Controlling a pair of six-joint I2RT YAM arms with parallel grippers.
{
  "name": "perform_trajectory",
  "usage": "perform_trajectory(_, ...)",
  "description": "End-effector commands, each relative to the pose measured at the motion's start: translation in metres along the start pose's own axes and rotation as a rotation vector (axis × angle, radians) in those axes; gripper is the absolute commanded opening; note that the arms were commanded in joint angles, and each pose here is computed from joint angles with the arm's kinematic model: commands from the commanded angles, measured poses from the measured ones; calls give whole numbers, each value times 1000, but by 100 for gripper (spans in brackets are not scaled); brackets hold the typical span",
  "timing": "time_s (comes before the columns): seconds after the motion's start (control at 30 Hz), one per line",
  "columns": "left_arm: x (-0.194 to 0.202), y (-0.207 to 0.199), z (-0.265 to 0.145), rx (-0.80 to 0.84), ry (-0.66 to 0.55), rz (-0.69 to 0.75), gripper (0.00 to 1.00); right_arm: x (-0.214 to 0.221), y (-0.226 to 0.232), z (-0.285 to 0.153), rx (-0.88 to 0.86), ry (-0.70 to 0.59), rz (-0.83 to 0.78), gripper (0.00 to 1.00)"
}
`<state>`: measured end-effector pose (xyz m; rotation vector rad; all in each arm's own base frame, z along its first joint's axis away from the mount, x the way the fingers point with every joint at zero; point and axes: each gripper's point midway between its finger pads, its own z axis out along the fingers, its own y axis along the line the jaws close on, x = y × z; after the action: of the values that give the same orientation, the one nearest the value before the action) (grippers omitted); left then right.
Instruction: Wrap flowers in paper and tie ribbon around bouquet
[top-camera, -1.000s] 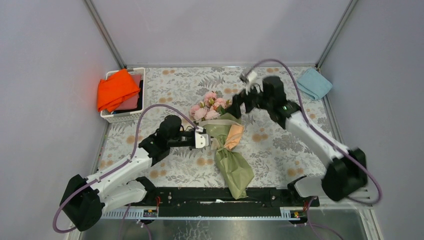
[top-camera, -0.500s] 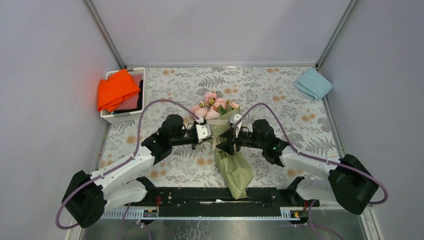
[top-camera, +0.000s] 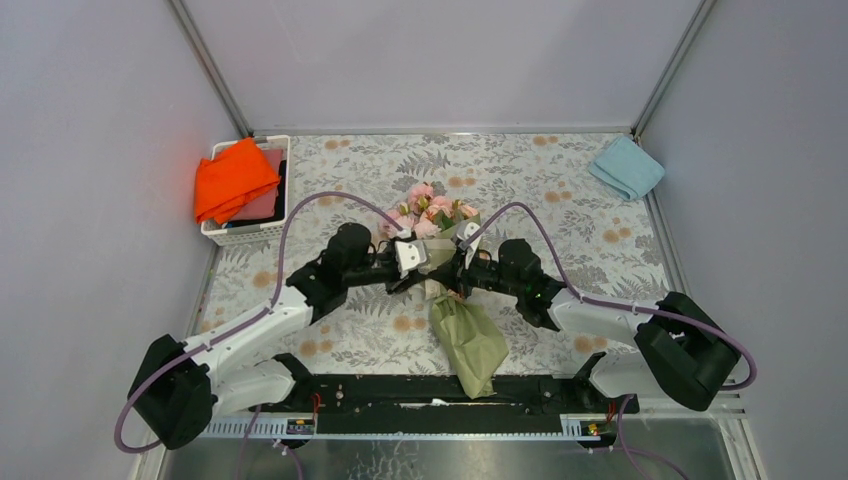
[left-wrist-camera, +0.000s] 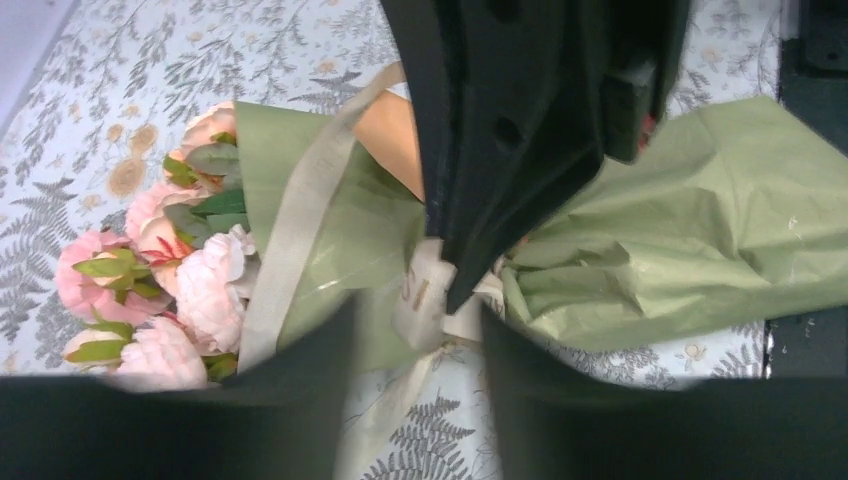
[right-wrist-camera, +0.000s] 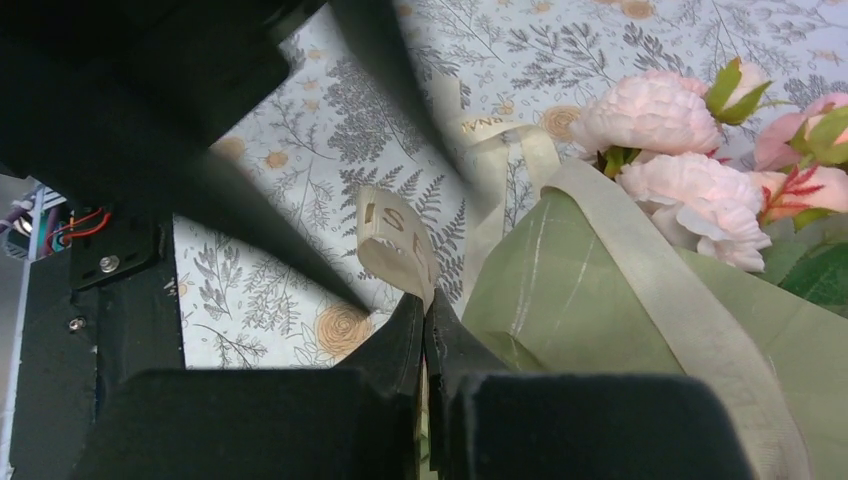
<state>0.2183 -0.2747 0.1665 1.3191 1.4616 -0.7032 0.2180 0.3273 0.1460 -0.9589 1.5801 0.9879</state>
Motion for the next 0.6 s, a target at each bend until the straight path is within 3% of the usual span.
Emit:
perform_trajectory(0.0,8,31,-9,-116,179,-48,95,-35,-7,2,54,-66,-29,0)
perform_trajectory(0.1,61,69,-57,-145,540,-146,98,-32,-7,1,56,-50,-25,0)
perform_trajectory(0.2,104,107,-108,-220,770,-411,79,-29,-7,3,51,-42,-22,0)
perform_trajectory(0.3,134,102,-114,-195,843,-607,76,-27,-6,6,33,-34,-34,0)
perform_trajectory(0.47,156,107,-77,-183,774,-650,91,-25,-6,8,25,-29,-45,0)
perform_trajectory(0.57,177,122,-69,-237,814,-657,91,-27,-8,5,42,-32,-55,0)
